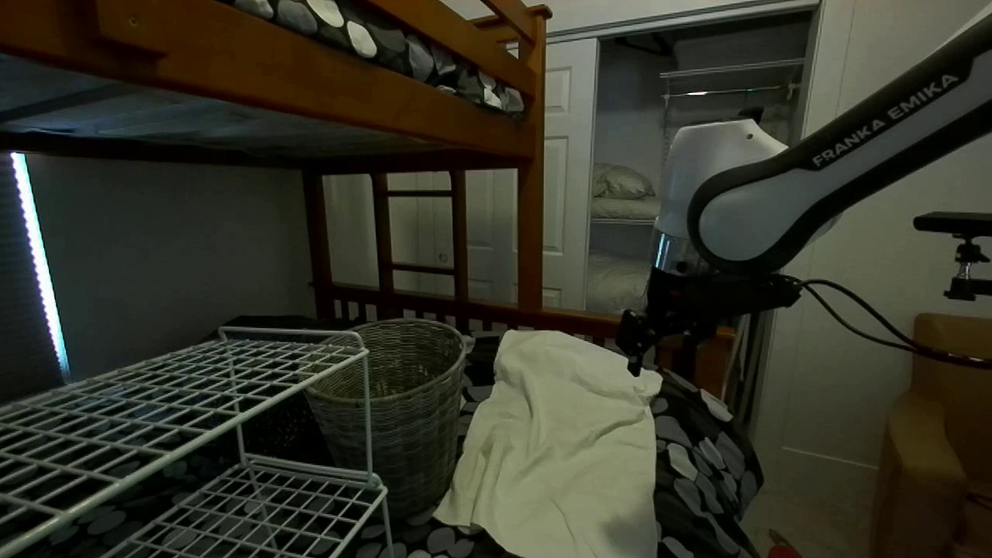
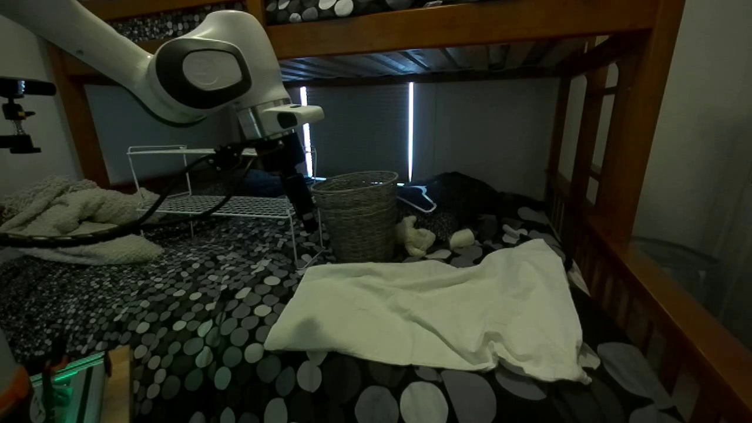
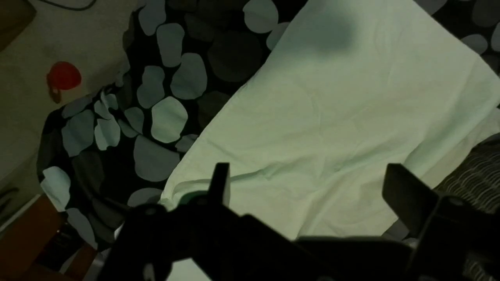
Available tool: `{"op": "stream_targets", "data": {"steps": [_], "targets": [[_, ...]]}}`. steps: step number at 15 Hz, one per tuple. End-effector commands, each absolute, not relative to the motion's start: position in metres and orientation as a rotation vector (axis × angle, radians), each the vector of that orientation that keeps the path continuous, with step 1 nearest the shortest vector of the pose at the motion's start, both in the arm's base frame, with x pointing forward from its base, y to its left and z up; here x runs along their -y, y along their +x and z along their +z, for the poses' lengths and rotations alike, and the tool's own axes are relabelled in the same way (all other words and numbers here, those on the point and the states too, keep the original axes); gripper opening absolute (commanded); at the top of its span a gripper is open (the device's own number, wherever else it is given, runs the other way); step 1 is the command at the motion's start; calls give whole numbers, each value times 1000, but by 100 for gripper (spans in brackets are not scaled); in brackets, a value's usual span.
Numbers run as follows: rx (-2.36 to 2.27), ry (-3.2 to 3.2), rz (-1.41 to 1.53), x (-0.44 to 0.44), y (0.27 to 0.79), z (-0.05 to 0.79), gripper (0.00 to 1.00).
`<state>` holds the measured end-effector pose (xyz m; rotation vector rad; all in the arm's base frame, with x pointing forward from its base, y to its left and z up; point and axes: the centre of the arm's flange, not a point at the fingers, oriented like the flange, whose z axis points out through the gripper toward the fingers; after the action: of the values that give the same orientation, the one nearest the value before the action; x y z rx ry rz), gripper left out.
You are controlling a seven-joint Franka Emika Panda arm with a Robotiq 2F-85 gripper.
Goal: Fold the towel three times
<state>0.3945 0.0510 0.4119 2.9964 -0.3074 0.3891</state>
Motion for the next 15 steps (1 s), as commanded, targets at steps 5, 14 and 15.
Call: {"op": "stream_targets", "data": {"steps": [5, 14, 15], "targets": [[-83, 2864, 413, -152, 411, 417, 100], [-287, 2689, 420, -238, 391, 410, 100], [-308, 2679, 419, -246, 391, 407, 100]]}}
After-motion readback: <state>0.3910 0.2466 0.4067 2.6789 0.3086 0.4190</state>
